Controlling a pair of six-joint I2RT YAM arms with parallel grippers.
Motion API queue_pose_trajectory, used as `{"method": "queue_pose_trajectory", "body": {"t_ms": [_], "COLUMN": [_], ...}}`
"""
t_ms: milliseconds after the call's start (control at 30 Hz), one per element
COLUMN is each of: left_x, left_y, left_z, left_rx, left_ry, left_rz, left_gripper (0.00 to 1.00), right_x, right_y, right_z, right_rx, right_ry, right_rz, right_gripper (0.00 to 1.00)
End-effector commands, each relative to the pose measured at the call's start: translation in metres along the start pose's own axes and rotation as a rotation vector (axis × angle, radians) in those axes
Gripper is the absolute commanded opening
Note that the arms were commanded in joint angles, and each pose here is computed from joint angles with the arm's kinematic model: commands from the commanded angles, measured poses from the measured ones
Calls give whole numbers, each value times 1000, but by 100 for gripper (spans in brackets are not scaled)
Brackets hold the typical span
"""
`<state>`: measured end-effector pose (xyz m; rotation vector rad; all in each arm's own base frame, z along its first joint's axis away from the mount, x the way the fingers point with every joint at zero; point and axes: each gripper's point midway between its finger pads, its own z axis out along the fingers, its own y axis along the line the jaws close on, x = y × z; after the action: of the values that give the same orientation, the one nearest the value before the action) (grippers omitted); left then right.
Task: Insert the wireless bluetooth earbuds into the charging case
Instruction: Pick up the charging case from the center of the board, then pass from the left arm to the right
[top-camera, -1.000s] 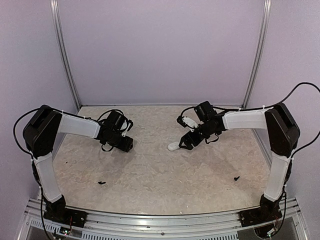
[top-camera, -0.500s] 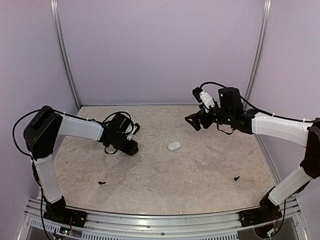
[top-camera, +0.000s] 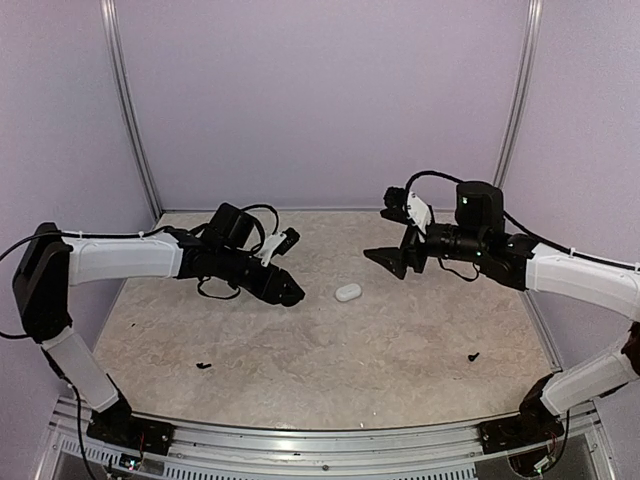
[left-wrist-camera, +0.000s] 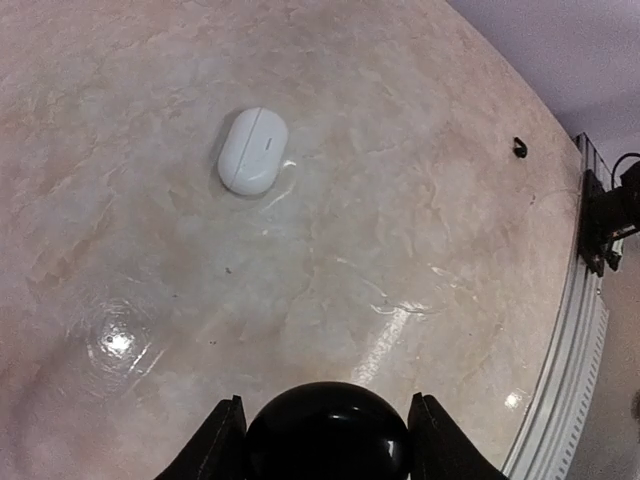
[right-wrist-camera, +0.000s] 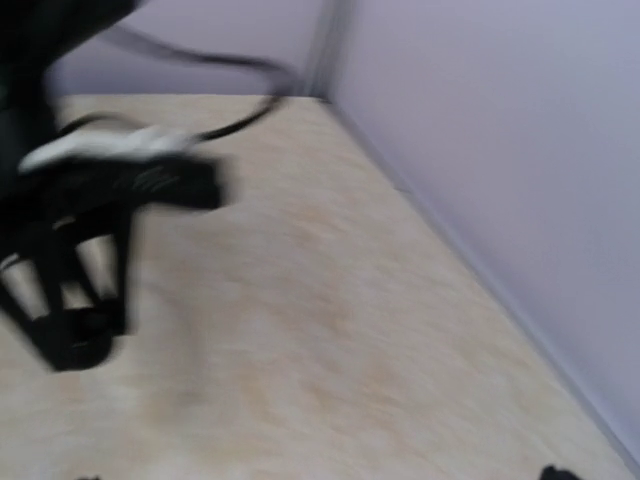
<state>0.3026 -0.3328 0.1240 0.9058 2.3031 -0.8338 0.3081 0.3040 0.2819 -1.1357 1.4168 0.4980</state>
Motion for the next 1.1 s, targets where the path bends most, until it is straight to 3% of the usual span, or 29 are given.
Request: {"method": "queue_pose_trajectory", "body": {"t_ms": [0,233,433,733,1067], "left_x": [-12,-4,20,26,27], "left_y": [-64,-120,-157,-185,-189], "left_z": [-32,-56,-52,-55,-58], "left_rx": [302,619,767,859,882], "left_ry": [-36,-8,94,124,125], "left_rz": [18,33,76,119,126], "left_gripper": [34,34,33,33,33], "right_x": [-2,-8,-20,-8,-5], "right_y": [55,131,173,216,224], "right_z": [5,10,8,8,-4], "right_rx": [-146,-322,-427,-538,-554], "right_ry": [25,48,33,78,107], "right_rz": [-132,-280,-355,-396,-403], "right_gripper": [91,78,66,54,50]}}
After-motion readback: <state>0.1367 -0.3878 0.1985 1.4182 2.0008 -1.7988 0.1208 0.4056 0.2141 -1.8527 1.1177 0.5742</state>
